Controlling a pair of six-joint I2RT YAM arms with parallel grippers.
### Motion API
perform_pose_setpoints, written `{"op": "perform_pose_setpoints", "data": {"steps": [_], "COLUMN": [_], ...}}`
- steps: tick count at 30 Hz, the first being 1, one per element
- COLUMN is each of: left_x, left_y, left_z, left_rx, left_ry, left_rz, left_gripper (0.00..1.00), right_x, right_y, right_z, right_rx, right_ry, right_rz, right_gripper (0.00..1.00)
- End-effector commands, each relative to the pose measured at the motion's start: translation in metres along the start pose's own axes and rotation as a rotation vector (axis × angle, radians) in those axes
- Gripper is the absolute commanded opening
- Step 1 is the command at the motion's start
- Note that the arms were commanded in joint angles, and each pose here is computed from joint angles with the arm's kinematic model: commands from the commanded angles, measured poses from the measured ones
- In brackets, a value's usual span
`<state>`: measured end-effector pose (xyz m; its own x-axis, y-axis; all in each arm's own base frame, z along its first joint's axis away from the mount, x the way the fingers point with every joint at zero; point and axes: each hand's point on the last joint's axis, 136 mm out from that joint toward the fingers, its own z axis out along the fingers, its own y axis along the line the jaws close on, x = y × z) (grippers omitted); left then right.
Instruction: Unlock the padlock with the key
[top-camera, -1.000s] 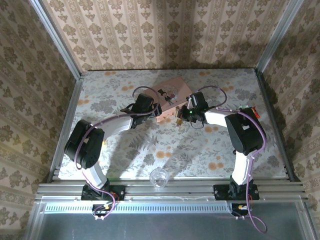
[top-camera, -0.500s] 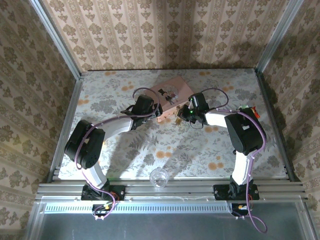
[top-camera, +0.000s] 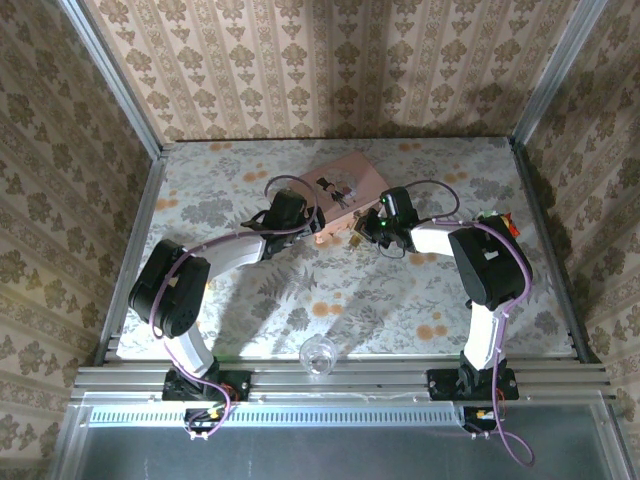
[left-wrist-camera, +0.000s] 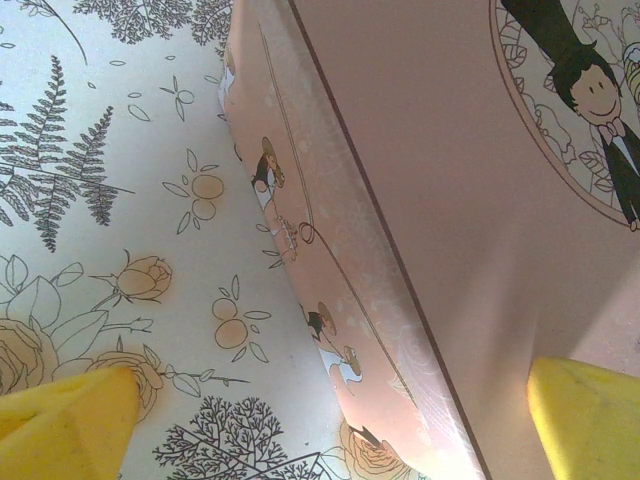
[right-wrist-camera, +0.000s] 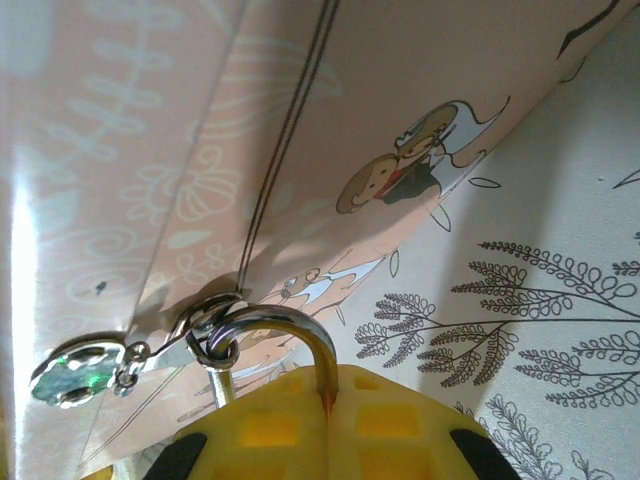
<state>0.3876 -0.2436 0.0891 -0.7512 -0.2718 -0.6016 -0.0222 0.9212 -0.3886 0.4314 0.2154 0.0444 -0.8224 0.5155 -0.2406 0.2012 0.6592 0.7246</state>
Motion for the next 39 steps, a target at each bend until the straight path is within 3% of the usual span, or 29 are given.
{"op": "perform_pose_setpoints", "data": {"steps": [1,14,18,21,39], "left_x": [0.049,0.051,0.052,0.051,0.055], "left_y": [0.045,0.059,0.061,0.060,0.062], "left_z": [0.006,0.006,0.007,0.007,0.011], "left_rx": [-0.143,-0.178,-0.180,-0.177,-0.173], "left_ry": [0.167,0.175,0.180,0.179,0.193], "left_rz": [0.029,0.003,0.002,0.001,-0.017], "left_gripper": [1.00,0.87,0.86,0.86,0.82], "right_x": [-0.024,-0.031,-0.036,-0.039,-0.052], "right_y": [-0.013,-0.022,-0.020,-0.016,-0.023], "right_z": [-0.003,-0.017,-0.019,-0.018,-0.029], "right_rx": [0.027,0.036,0.019,0.001,-0.015], "right_ry": [-0.101,-0.154,-0.166,-0.167,-0.233], "right_rz": [0.065,0.097,0.100,0.094,0.178], "right_gripper": [0.00,0.00,0.04,0.00,0.00]}}
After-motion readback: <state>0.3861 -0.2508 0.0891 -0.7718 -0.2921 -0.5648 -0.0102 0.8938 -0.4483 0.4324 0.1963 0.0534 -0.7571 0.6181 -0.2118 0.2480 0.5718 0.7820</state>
